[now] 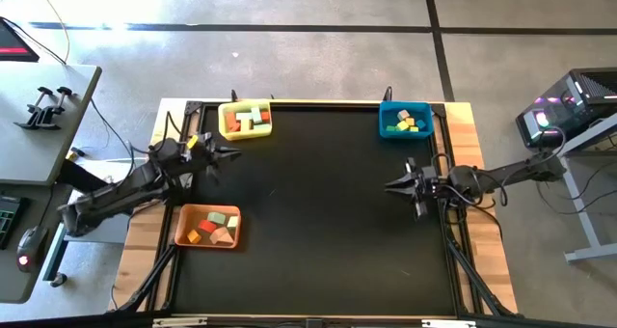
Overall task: Sort blocks by size
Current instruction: Return to Home Position
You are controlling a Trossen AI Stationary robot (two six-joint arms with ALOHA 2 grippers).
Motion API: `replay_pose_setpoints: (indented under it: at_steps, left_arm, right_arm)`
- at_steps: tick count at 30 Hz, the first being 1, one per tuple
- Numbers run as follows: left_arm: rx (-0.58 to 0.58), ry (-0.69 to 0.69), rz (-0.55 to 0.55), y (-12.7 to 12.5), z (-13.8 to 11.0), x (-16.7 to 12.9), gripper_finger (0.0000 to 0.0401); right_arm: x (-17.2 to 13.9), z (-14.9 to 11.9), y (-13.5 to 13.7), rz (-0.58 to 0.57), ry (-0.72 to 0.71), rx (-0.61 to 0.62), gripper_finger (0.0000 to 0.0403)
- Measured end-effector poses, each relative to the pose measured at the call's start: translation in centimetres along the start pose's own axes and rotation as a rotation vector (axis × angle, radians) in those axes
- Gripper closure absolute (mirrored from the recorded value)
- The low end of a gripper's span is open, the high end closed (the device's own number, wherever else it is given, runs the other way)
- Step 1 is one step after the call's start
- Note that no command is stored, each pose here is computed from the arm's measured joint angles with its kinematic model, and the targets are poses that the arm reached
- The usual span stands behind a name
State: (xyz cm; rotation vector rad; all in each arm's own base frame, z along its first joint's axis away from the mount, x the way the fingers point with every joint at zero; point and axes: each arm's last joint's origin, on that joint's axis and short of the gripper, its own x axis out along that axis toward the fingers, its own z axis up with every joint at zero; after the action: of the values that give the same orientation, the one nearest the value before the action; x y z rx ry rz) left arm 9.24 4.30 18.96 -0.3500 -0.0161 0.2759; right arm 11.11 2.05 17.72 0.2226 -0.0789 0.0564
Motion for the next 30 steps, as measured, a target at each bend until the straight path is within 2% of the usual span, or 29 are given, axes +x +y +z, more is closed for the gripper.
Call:
replay_pose_setpoints:
  at_steps: [3, 7, 10, 15, 18, 22, 24, 30]
  left_arm:
    - [0.014, 0.003, 0.046, 0.3, -0.3, -0.8, 0.0383]
    - [0.032, 0.01, 0.094, 0.7, -0.4, -1.4, 0.0393]
    - [0.056, 0.038, 0.115, 1.0, -0.7, -1.5, 0.04]
    - [0.07, 0.052, 0.098, 1.3, -0.7, -1.6, 0.0401]
    - [0.085, 0.043, 0.078, 1.3, -0.6, -1.6, 0.0401]
    - [0.105, 0.05, 0.027, 1.1, -0.6, -1.6, 0.0401]
    - [0.117, 0.031, -0.043, 0.9, -0.6, -1.4, 0.0401]
    - [0.178, -0.02, -0.29, 0.0, -1.7, -0.7, 0.0401]
  right_arm:
    - [-0.1, 0.0, 0.0, 0.001, -0.004, -0.03, 0.0343]
    - [-0.3, 0.4, -0.1, -0.007, -0.002, -0.132, 0.0344]
    - [-0.7, 0.7, -0.5, -0.063, 0.023, -0.15, 0.0344]
    - [-2.1, 1.2, -1.4, -0.173, 0.097, -0.075, 0.0344]
    - [-2.2, 1.6, -1.3, -0.127, 0.104, -0.036, 0.0344]
    - [-1.9, 1.2, -0.9, -0.008, 0.066, 0.013, 0.0344]
    - [-1.6, 0.3, -1.0, 0.022, 0.049, 0.03, 0.0344]
    - [-1.6, -0.3, -0.9, -0.017, 0.026, 0.028, 0.0344]
